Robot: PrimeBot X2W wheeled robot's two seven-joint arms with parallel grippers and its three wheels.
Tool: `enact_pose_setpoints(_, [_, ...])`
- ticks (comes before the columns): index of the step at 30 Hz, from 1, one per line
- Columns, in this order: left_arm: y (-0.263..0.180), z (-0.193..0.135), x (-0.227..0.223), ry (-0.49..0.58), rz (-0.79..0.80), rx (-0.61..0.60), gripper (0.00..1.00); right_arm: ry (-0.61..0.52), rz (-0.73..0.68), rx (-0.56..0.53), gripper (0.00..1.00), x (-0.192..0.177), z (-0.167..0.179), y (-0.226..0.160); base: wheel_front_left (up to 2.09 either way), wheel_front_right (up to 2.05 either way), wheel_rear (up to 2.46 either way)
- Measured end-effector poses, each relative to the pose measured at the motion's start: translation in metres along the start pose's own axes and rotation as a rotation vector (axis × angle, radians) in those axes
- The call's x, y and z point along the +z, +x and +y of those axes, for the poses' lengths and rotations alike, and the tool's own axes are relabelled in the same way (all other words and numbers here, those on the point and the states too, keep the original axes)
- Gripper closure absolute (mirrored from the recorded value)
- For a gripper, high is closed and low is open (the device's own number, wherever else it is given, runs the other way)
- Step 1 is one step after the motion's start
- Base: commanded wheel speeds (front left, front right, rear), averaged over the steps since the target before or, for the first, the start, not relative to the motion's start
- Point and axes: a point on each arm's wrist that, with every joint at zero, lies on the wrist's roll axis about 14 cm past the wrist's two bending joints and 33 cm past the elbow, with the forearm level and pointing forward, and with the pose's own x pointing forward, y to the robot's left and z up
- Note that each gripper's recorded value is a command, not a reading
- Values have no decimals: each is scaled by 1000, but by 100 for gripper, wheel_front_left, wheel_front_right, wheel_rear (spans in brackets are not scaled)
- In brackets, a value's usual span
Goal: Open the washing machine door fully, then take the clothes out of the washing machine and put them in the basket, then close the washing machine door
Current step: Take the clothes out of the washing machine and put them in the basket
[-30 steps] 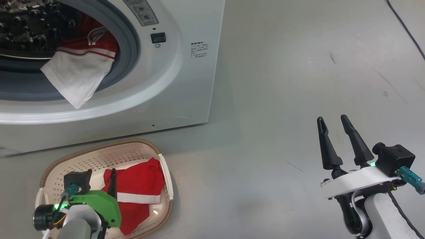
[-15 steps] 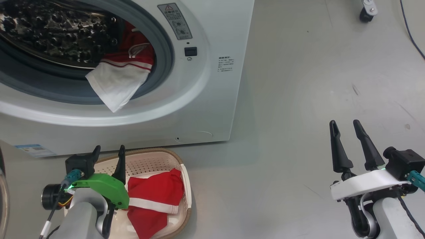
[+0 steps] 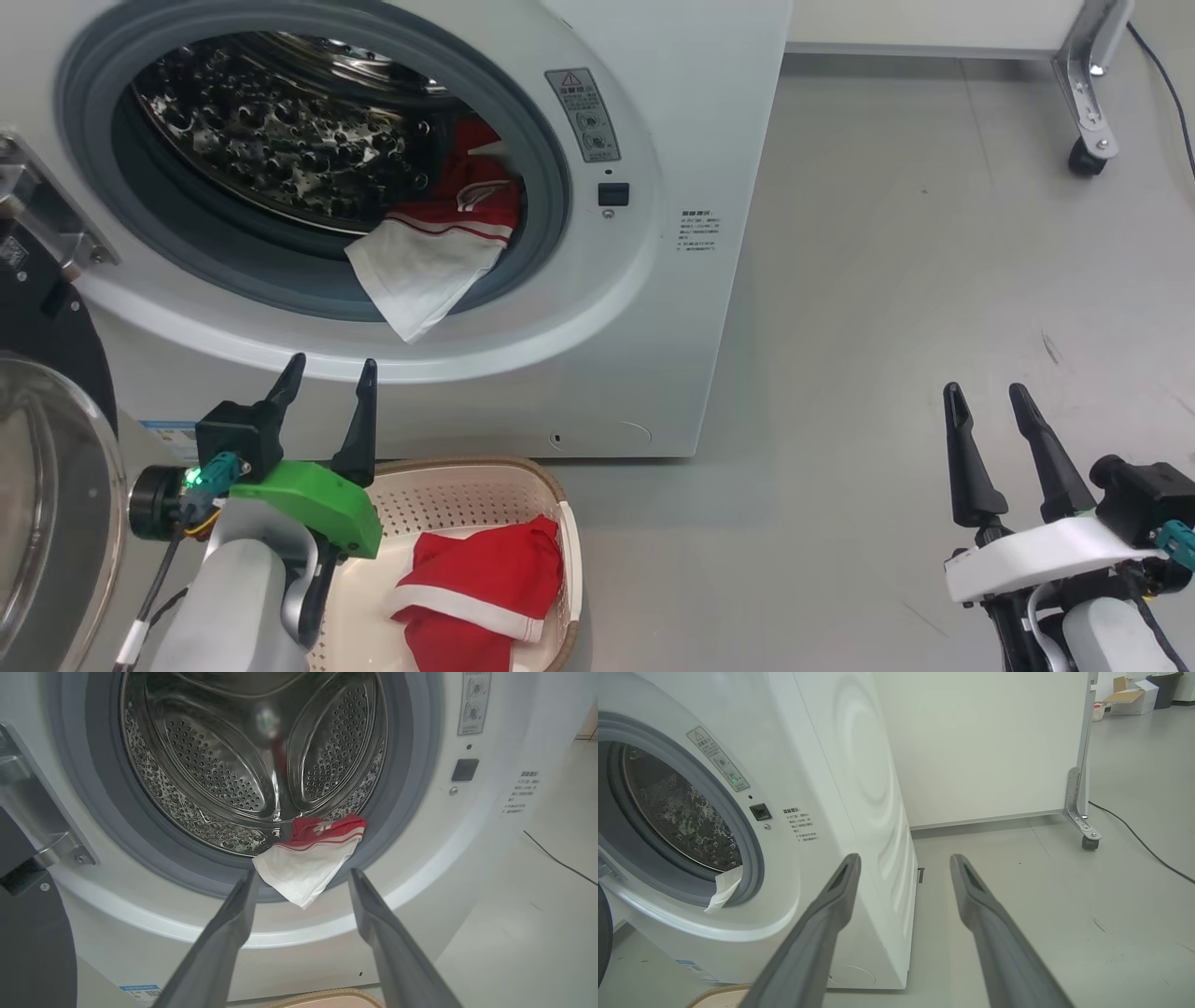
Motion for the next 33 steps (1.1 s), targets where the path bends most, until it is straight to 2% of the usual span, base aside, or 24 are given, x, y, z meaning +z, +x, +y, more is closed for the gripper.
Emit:
enact_pose_setpoints(11, [-30,6,26,-21,-104,26,0,1,-3,35,0,1,13,-7,0,0,0])
enact_pose_setpoints(19, [-39,-13,19,15,-95,-36,0,2,-7,40,0,2,14,-8,0,0,0])
enact_pose_setpoints(33, [-47,-15,18,2,-105,-39,0,9,4,29,0,-2,12,-12,0,0,0])
